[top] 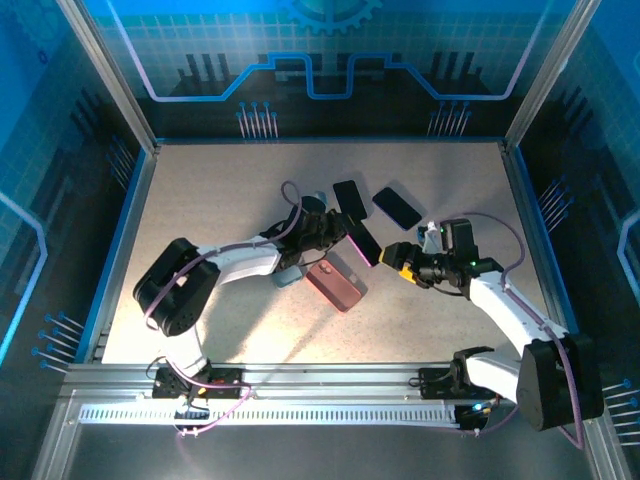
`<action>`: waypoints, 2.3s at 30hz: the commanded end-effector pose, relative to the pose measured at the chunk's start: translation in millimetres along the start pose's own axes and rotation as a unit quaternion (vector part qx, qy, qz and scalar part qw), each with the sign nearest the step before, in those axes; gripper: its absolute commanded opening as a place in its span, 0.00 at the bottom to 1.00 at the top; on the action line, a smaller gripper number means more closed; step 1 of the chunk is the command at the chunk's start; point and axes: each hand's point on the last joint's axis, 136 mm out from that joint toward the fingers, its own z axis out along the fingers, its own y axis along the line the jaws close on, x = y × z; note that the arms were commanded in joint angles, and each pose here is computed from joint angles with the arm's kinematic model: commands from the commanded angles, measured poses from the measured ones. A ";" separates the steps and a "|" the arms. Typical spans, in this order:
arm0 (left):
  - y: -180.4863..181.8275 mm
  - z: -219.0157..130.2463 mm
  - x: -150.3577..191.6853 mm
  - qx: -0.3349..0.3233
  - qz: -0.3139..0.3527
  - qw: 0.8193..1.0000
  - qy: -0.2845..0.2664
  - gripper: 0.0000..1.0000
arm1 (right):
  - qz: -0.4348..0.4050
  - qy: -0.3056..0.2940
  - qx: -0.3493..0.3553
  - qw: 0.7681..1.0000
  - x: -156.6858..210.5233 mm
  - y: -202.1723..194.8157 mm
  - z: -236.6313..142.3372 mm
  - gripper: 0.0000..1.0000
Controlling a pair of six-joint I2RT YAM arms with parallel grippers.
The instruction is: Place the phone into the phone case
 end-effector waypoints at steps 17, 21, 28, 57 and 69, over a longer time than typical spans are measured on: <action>-62.8 -25.9 -7.2 0.145 -0.087 0.981 -0.092 0.00 | 0.035 -0.067 -0.121 0.990 -27.5 33.0 -2.8 0.78; -62.0 -21.6 1.6 0.152 -0.103 0.980 -0.078 0.00 | 0.036 -0.077 -0.129 0.988 -34.6 34.1 -2.5 0.74; -60.7 -19.2 11.2 0.164 -0.126 0.976 -0.067 0.00 | 0.034 -0.088 -0.154 0.984 -48.8 43.1 -1.4 0.64; -38.9 -37.5 15.0 0.089 -0.055 0.993 -0.056 0.38 | 0.007 -0.104 -0.110 0.988 -51.2 49.4 -23.4 0.00; -22.0 -53.6 2.0 0.063 -0.046 0.995 -0.062 0.40 | -0.001 -0.104 -0.100 0.990 -49.5 51.0 -28.3 0.00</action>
